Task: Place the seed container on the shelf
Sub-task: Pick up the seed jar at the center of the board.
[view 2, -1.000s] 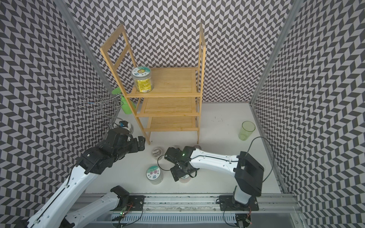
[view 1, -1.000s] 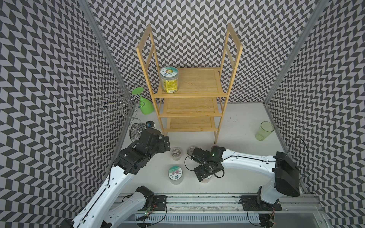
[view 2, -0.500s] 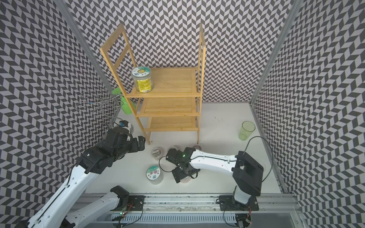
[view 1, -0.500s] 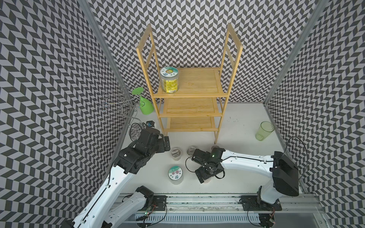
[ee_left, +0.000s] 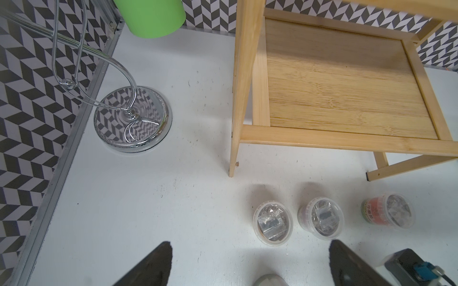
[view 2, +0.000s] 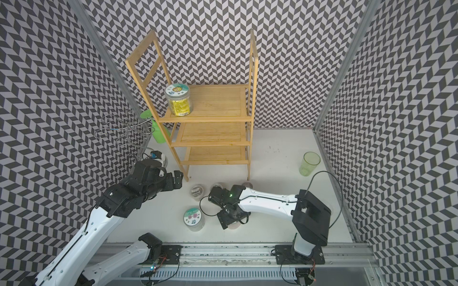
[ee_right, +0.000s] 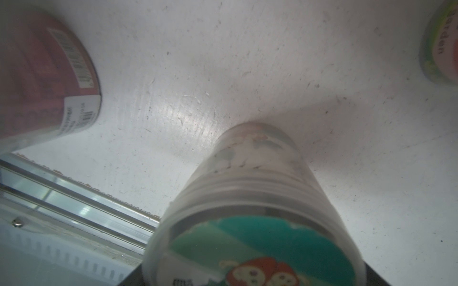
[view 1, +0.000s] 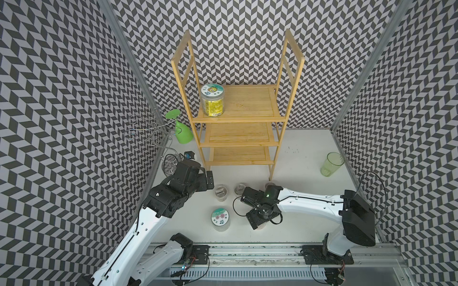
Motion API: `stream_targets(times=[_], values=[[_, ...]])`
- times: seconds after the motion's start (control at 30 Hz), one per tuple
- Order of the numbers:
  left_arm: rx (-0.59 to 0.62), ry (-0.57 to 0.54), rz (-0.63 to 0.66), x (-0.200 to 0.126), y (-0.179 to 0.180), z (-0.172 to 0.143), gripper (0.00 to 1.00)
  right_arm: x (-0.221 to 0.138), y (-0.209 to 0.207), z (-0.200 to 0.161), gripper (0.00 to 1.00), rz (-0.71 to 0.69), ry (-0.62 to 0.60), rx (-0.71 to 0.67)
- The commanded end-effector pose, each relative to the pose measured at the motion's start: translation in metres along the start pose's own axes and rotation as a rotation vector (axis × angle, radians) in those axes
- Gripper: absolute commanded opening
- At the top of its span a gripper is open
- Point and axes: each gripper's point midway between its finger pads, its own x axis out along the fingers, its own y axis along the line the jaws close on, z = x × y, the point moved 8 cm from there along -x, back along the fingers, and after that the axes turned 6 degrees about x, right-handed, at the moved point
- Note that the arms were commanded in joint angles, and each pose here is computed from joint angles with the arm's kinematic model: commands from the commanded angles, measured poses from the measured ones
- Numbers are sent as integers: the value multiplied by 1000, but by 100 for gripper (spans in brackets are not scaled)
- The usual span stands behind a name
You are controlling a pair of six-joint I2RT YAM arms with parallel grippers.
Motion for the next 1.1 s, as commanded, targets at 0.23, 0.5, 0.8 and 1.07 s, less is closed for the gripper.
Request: stream_targets(times=[0.23,0.5,0.8,1.07], values=[[134,-168,-147,-31,-6,14,100,-59,-4,5,77,56,-64,-2],[326,-342,-431,-64,-21,7,99,-133,-31,17,72,182,-91,47],[498,-373,-680,-68,-43,-4,100,-172,-53,22,71,357,-141,123],[662,-449,-818,-65,-69,-9,100,-189,-67,30,70,451,-167,143]])
